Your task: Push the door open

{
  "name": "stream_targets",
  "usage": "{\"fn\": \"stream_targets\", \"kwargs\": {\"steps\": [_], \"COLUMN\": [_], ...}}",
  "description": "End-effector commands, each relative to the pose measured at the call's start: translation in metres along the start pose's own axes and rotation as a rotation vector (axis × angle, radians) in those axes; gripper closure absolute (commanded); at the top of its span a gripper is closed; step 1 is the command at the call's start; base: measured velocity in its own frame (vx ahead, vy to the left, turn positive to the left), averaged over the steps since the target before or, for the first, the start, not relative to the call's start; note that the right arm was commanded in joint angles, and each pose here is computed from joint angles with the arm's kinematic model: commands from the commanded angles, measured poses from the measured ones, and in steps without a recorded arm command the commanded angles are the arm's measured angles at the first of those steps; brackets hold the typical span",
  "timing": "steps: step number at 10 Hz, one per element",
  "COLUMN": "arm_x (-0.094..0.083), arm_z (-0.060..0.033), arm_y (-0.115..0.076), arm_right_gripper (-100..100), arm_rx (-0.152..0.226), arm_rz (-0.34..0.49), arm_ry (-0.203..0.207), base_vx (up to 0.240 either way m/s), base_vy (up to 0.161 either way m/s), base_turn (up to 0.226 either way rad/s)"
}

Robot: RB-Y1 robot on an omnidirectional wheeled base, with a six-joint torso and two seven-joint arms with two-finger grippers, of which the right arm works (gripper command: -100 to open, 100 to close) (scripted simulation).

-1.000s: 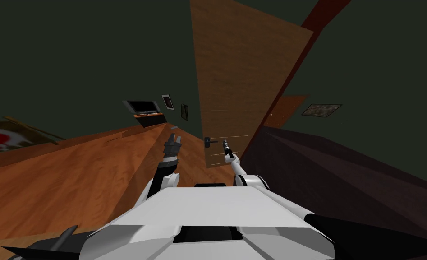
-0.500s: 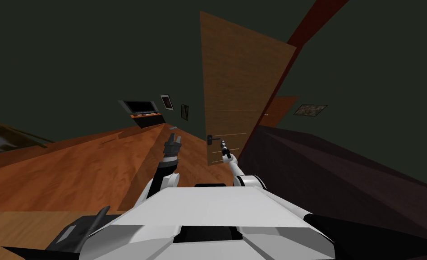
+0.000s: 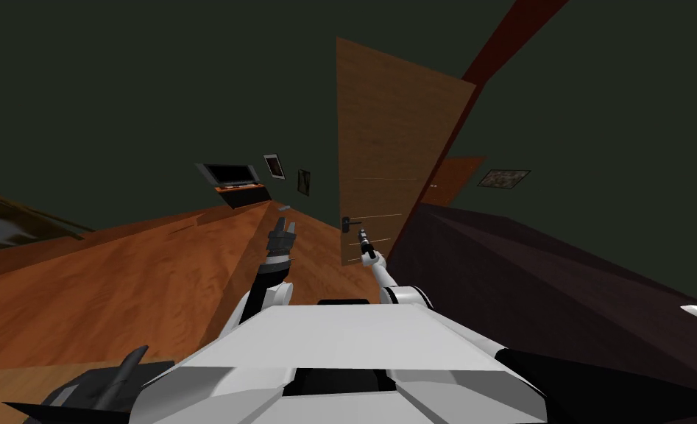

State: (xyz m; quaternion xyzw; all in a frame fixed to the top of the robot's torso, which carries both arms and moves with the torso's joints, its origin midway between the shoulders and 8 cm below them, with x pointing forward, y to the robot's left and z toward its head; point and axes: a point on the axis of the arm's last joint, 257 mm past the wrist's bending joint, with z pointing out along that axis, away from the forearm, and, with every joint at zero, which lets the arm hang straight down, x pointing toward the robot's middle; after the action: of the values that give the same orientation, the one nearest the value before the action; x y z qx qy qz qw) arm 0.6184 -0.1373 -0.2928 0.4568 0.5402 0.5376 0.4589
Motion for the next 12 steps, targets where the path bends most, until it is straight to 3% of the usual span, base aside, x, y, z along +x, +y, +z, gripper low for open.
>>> {"fn": "stream_targets", "kwargs": {"steps": [1,3,6,7,9,10,12], "arm_x": [0.003,0.003,-0.038,-0.041,-0.031,-0.018,-0.018], "arm_z": [0.0001,-0.0001,-0.0013,-0.0016,-0.0016,-0.0015,-0.0015], "arm_y": [0.0,0.0,0.003,0.003,0.002,0.001,0.001], "arm_right_gripper": [-100,-100,-100,-100,-100,-100,-100], "arm_rx": [0.0,0.0,-0.003,-0.004,-0.005,-0.005,-0.005], "arm_rz": [0.003,0.003,-0.053,-0.056,-0.036,-0.015,-0.015], "arm_ry": [0.004,0.004,-0.03,-0.034,-0.029,-0.021,-0.021], "base_vx": [-0.107,-0.08,0.141,0.256,0.248,0.206,0.091], "base_vy": [0.101,0.091,0.034,0.054,0.045,0.061,0.043], "base_turn": [-0.015,0.003,0.02,0.03,0.028,0.029,0.002]}}
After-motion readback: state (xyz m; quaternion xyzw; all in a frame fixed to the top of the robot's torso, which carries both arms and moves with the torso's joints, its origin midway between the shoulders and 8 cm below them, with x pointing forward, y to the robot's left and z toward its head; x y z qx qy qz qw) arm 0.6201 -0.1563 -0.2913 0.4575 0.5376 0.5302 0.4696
